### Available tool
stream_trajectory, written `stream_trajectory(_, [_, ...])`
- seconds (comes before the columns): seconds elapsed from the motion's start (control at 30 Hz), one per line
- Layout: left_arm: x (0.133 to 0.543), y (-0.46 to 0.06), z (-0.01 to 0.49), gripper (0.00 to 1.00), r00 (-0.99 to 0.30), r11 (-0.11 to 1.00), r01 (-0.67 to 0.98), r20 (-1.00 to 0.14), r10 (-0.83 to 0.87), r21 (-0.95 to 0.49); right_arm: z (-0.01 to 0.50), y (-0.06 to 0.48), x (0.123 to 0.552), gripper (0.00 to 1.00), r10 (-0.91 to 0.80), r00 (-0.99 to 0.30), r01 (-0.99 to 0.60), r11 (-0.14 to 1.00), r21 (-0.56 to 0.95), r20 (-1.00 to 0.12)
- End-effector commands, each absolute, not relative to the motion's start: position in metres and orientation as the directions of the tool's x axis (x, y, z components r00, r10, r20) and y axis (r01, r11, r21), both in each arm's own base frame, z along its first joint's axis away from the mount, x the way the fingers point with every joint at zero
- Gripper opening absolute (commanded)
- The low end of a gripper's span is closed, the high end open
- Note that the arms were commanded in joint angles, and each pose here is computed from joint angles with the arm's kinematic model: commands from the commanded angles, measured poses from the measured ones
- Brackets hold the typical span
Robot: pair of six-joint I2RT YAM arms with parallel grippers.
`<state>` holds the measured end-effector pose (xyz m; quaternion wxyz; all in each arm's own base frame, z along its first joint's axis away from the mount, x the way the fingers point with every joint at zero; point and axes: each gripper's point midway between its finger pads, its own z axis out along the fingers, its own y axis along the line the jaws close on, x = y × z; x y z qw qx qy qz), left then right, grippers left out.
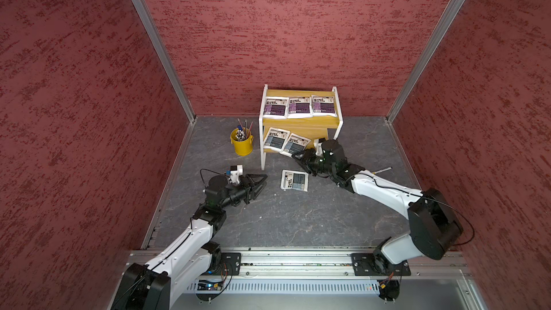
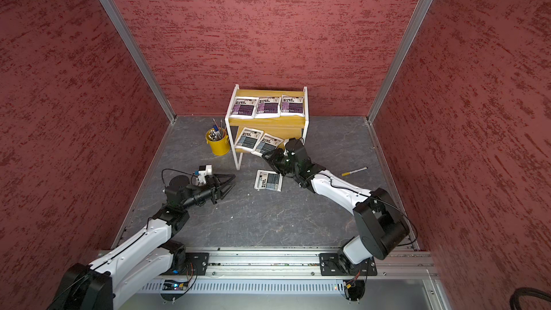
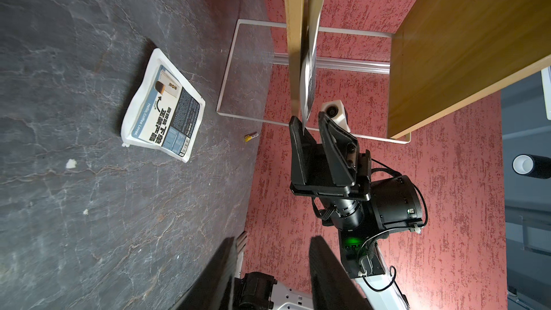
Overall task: Place the bagged coffee beans on the shelf by color
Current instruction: Place the bagged coffee beans on the shelf.
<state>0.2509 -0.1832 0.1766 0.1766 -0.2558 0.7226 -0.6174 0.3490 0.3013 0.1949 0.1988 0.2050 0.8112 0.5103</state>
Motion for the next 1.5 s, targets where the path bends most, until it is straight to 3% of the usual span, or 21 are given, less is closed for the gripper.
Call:
stream_trajectory(0.0, [0.248,-0.183,0.176,0.43,-0.817,0.119,-0.137,0.045,-0.575,-0.983,0.205,0.292,0.348,0.43,0.555,-0.821,0.115,0.392,0.913,-0.135])
stream_trajectory(0.23, [0.245,-0.182,0.175,0.43,-0.82,0.117,-0.133,0.043,-0.571,-0.984,0.223,0.281,0.335,0.5,0.565,-0.809,0.081,0.385,0.919,-0.165])
stream_trajectory(0.5, [0.238,-0.177,0.177,0.44,-0.828,0.127,-0.128,0.036,-0.559,-0.984,0.211,0.269,0.301,0.51,0.55,-0.817,0.089,0.417,0.904,-0.174])
stream_trajectory(0.67, [0.233,-0.169,0.176,0.44,-0.826,0.128,-0.132,0.037,-0.562,-0.983,0.218,0.274,0.285,0.38,0.491,-0.828,0.017,0.505,0.863,-0.271])
stream_trajectory(0.8, [0.232,-0.163,0.178,0.45,-0.828,0.132,-0.127,0.032,-0.56,-0.983,0.222,0.291,0.284,0.11,0.427,-0.845,-0.031,0.563,0.826,-0.323])
stream_trajectory(0.9, [0.231,-0.156,0.182,0.45,-0.829,0.137,-0.123,0.026,-0.559,-0.983,0.217,0.299,0.289,0.01,0.415,-0.847,-0.033,0.583,0.812,-0.332])
stream_trajectory(1.47, [0.229,-0.142,0.183,0.46,-0.813,0.132,-0.147,0.044,-0.58,-0.98,0.188,0.314,0.325,0.0,0.387,-0.839,-0.013,0.689,0.724,-0.383])
